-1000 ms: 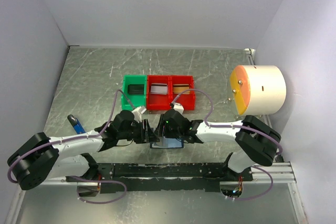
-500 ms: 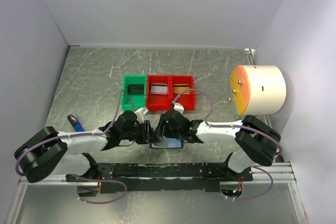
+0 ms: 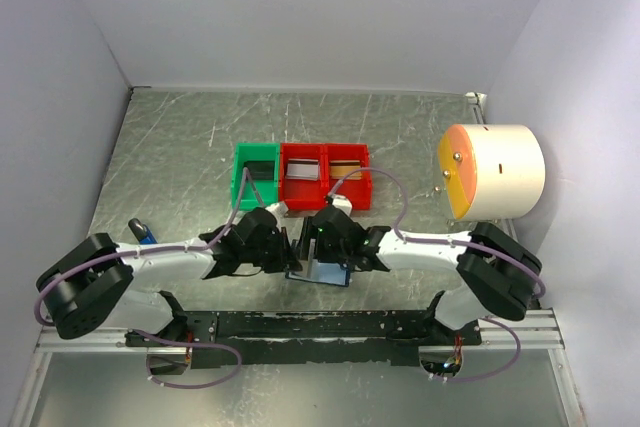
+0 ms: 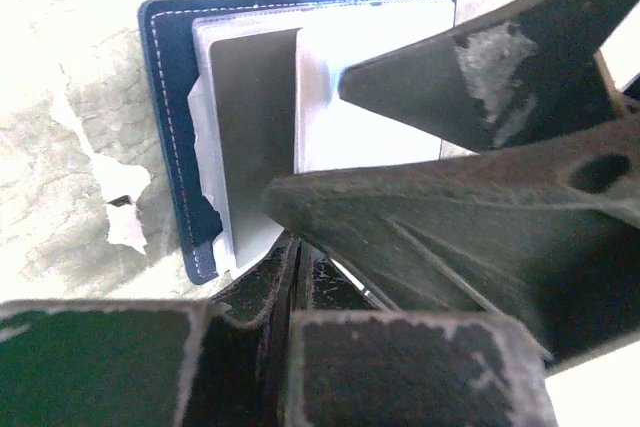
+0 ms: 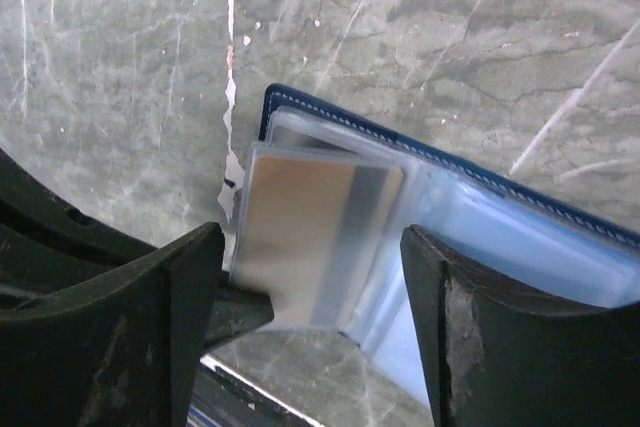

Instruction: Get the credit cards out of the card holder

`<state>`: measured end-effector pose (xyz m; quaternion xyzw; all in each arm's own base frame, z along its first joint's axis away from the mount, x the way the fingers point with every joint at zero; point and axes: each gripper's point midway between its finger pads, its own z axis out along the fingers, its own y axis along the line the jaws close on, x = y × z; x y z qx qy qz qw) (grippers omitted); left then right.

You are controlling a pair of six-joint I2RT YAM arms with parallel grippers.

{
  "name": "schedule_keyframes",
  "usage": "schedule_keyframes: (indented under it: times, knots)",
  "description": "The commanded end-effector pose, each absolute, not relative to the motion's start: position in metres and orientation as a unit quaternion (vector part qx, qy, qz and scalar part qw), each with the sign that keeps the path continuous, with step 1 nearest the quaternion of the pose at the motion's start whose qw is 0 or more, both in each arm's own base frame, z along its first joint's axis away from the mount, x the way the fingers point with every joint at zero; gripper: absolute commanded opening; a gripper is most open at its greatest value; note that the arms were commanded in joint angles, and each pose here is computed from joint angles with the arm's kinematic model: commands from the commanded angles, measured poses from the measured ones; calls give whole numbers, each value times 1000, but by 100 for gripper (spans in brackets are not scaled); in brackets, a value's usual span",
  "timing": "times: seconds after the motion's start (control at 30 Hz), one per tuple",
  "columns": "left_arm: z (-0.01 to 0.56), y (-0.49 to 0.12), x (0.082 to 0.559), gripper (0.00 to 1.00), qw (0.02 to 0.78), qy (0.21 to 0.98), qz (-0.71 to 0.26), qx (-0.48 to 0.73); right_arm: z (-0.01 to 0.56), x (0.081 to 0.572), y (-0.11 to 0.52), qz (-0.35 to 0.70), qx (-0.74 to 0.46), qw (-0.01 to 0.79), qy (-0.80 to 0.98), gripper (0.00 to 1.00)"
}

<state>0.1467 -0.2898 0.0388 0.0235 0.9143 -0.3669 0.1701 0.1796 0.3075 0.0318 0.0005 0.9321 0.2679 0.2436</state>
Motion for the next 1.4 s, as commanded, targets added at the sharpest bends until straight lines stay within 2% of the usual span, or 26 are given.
schedule_keyframes:
  times: [0.0,0.3,0.43,0.63,0.8,0.87,1.0,1.13,1.3,1.37]
  knots:
    - [44,-278,165,7,216,923,-317,3,39,176,288,233,-14,238,943,75]
    - [49,-251,170,7,231,946,-230,9,70,199,249,220,40,284,932,82]
    - [56,-252,173,8,235,948,-213,23,58,203,232,225,70,269,934,82]
    - [56,-276,173,23,228,950,-204,61,44,199,229,248,85,243,934,81]
    - [55,-308,169,53,219,946,-220,90,44,200,235,259,75,234,934,81]
    - [55,-316,169,61,217,945,-223,100,45,201,236,257,72,233,935,81]
    - [58,-324,170,69,220,942,-227,112,51,207,234,253,71,245,933,81]
    - [73,-336,166,75,224,925,-270,144,58,212,230,252,77,261,929,81]
    - [88,-334,171,77,247,918,-274,146,66,216,232,267,82,268,922,81]
    - [86,-322,176,78,254,924,-256,128,70,215,240,289,70,267,917,77]
